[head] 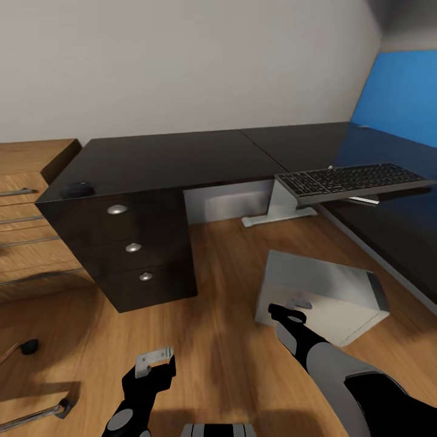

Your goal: In the bedroom, organize the workspace by keeping the computer under the desk, ensuring the monitor is on the desk, placing the keyboard on the desk next to the monitor, placing the mouse on the desk next to the keyboard, moving the folder from the swivel chair onto the desk next to the mouse, stacking the notebook on top of the folder with the pen on top of the notebook, and positioning the swivel chair next to the desk.

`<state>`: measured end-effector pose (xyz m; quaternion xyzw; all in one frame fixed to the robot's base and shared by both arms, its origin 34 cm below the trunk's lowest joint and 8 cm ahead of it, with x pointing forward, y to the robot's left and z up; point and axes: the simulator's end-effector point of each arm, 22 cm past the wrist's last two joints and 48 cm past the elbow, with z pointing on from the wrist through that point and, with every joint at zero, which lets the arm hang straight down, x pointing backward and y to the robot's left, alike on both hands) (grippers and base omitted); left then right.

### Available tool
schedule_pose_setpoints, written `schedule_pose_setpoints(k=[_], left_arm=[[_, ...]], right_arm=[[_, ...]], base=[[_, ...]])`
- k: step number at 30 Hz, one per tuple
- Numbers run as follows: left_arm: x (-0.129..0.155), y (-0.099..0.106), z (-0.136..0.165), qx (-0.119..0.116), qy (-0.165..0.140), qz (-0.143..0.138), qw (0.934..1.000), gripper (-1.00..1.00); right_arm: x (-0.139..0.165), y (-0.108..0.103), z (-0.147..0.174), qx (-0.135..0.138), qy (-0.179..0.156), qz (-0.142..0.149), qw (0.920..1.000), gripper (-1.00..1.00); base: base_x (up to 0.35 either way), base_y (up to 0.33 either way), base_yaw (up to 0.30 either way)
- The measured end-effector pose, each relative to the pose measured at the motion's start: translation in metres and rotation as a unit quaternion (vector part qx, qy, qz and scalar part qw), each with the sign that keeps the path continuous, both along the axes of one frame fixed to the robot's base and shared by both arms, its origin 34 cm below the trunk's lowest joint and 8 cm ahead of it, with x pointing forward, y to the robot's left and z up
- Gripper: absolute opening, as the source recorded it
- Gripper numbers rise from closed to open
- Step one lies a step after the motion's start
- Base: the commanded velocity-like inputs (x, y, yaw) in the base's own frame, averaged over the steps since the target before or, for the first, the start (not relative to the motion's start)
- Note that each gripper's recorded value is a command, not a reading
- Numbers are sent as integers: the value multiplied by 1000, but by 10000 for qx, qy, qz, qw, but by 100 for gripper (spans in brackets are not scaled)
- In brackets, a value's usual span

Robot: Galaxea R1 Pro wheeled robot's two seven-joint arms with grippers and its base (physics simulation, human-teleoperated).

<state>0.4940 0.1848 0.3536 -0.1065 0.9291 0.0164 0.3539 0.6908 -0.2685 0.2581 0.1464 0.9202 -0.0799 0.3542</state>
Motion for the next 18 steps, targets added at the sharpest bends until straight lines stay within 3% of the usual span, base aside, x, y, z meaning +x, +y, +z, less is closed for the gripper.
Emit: schedule_pose_setpoints(k=[7, 18], left_arm=[[0, 0, 0, 1, 0, 0, 10000, 100], [0, 0, 0, 2, -1, 0, 10000, 100]], right_arm=[[-1, 0, -1, 21, 7, -30, 10000, 100], [-1, 0, -1, 28, 5, -39, 10000, 100]], base=[[219, 0, 0], [103, 0, 0]])
